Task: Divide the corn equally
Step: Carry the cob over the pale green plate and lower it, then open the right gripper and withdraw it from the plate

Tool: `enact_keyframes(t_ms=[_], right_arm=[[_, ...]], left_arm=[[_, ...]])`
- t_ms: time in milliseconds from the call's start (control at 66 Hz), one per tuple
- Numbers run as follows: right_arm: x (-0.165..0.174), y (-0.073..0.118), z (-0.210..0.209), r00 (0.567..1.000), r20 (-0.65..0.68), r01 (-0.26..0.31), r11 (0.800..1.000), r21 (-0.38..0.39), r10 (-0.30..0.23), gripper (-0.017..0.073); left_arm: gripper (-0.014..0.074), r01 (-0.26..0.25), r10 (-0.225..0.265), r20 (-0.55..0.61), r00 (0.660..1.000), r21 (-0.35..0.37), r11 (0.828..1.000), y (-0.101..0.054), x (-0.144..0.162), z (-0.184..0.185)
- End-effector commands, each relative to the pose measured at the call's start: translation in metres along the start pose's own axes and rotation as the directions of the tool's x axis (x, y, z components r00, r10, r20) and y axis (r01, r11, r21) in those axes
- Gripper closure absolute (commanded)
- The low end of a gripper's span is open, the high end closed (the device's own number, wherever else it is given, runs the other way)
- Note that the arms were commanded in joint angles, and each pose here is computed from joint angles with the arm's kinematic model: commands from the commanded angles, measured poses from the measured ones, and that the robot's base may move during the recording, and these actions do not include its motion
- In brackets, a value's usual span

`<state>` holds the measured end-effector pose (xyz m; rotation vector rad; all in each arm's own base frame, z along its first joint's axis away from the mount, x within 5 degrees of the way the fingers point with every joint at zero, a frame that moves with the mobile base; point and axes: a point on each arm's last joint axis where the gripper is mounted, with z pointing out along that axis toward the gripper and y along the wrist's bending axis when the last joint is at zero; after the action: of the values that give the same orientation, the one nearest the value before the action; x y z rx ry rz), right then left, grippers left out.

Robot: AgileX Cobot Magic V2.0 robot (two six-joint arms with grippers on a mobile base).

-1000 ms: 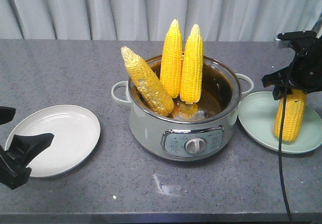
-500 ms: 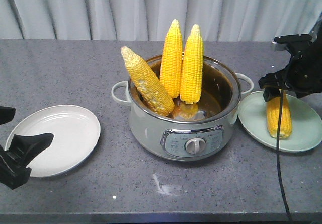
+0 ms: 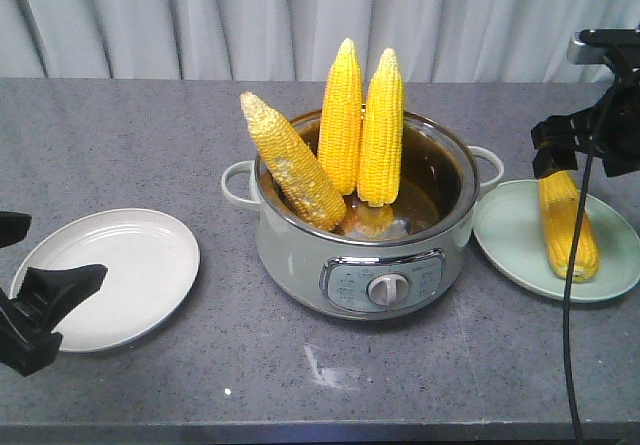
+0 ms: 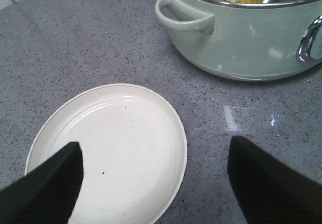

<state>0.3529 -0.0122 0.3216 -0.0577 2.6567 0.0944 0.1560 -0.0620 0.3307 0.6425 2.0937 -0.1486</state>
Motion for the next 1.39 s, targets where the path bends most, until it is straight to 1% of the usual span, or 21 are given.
enact_keyframes(t_ms=[0,364,606,712,894,985,1167,1318,1379], right_arm=[[0.008,0.005,-0.036,0.991,0.135,0.006,1.000,-0.006,-0.005,-0.0018],[0.081,0.015,-0.075,0.981,0.192,0.024,1.000,0.006,-0.025,-0.0018],[0.116,0.019,-0.091,0.972,0.232,0.033,0.999,0.022,-0.037,0.0024],[0.129,0.022,-0.094,0.967,0.251,0.047,0.999,0.020,-0.050,0.0031],[0.152,0.040,-0.096,0.950,0.281,0.145,0.989,0.005,-0.140,0.0032],[0.162,0.044,-0.099,0.944,0.294,0.155,0.988,-0.004,-0.147,0.0032],[0.178,0.043,-0.111,0.921,0.359,0.158,0.987,0.009,-0.151,0.0032],[0.184,0.043,-0.124,0.893,0.424,0.159,0.987,0.017,-0.151,0.0032],[0.186,0.043,-0.127,0.888,0.434,0.159,0.987,0.018,-0.151,0.0032]], left_arm=[[0.0040,0.007,-0.006,0.094,0.996,-0.015,1.000,0.002,-0.015,-0.006],[0.0040,0.006,-0.005,0.095,0.995,-0.015,1.000,0.002,-0.015,-0.006],[0.0040,0.006,-0.005,0.095,0.995,-0.015,1.000,0.002,-0.015,-0.006],[0.0040,0.006,-0.005,0.094,0.996,-0.015,1.000,0.002,-0.015,-0.006],[0.0040,0.006,-0.005,0.093,0.996,-0.015,1.000,0.002,-0.015,-0.006],[0.0040,0.006,-0.005,0.093,0.996,-0.015,1.000,0.002,-0.015,-0.006],[0.0040,0.006,-0.005,0.095,0.995,-0.015,1.000,0.002,-0.015,-0.006],[0.0039,0.011,-0.007,0.138,0.990,-0.028,1.000,0.003,-0.019,-0.007],[0.0036,0.014,-0.009,0.162,0.987,-0.034,0.999,0.004,-0.021,-0.007]])
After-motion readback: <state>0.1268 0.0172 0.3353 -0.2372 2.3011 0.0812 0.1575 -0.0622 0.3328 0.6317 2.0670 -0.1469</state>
